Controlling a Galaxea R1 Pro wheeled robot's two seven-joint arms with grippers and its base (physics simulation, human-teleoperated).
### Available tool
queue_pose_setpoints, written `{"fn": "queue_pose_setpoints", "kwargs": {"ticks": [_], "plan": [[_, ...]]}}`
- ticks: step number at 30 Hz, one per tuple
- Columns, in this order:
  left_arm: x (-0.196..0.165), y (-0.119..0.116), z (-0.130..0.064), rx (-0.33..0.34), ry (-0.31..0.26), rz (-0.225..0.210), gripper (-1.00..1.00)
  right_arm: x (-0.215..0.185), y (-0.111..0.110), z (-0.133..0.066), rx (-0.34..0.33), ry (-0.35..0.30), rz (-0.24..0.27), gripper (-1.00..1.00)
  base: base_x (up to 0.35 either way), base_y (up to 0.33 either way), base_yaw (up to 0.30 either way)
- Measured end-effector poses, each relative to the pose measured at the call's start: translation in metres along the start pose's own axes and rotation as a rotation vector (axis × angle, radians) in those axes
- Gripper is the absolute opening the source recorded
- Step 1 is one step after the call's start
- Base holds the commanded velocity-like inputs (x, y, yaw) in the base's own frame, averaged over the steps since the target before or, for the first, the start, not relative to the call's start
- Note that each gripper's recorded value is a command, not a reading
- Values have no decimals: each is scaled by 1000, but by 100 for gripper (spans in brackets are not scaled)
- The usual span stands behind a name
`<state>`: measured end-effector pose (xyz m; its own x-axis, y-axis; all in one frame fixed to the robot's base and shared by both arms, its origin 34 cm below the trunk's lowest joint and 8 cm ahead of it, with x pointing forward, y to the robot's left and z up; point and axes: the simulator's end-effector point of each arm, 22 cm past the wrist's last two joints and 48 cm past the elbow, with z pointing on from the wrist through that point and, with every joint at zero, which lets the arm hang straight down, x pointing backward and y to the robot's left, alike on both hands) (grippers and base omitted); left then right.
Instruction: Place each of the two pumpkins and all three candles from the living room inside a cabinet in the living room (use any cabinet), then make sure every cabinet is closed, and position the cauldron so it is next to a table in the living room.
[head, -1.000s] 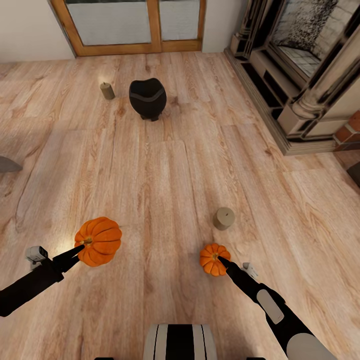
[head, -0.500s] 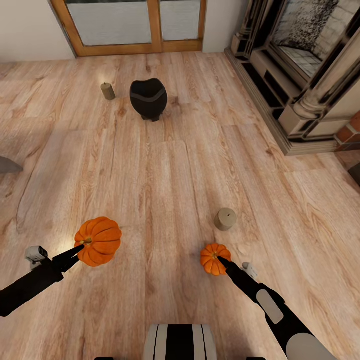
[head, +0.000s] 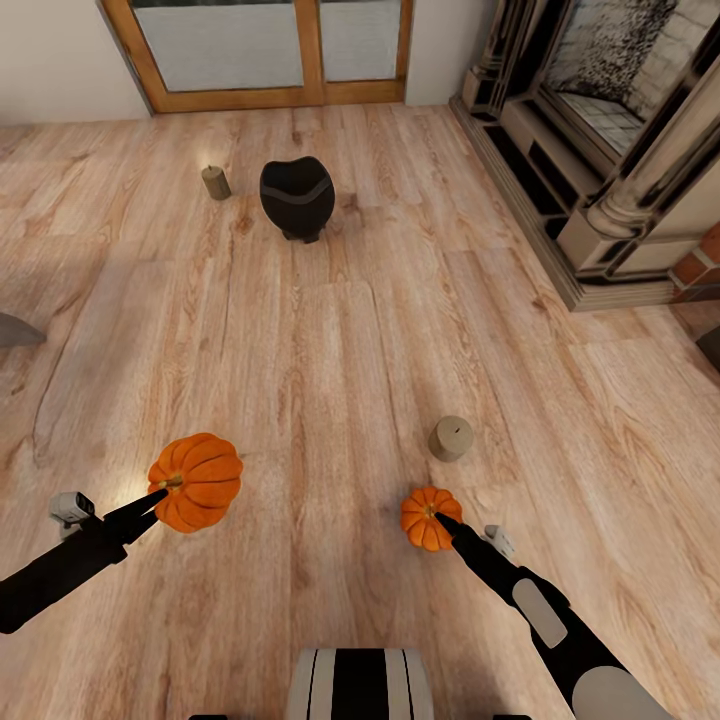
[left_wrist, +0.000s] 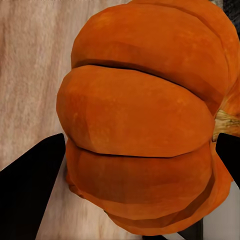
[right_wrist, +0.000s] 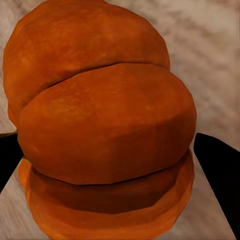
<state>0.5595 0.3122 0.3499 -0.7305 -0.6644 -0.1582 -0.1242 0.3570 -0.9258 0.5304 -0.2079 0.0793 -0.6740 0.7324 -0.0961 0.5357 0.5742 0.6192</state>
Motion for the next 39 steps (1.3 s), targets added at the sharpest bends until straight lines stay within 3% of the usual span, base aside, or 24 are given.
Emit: {"fn": "queue_pose_setpoints", "kwargs": {"ticks": [17, 22, 27, 33, 37, 39], "plan": [[-5, -20, -3, 31, -10, 22, -100, -9, 22, -6, -33, -15, -18, -100, 0, 0, 0], [-7, -25, -4, 33, -14, 33, -100, 3, 29, -7, -33, 51, -47, -100, 0, 0, 0], [-7, -25, -4, 34, -14, 32, -100, 26, 47, -6, -59, 184, -1, -100, 0, 0, 0], [-13, -35, -9, 47, -19, 45, -100, 25, 81, -11, -121, 230, -1, -100, 0, 0, 0], [-15, -43, -12, 56, -24, 55, -100, 18, 95, -16, -145, 222, -17, -100, 0, 0, 0], [-16, -46, -13, 59, -26, 61, -100, 6, 116, -20, -186, 196, -42, -100, 0, 0, 0]]}}
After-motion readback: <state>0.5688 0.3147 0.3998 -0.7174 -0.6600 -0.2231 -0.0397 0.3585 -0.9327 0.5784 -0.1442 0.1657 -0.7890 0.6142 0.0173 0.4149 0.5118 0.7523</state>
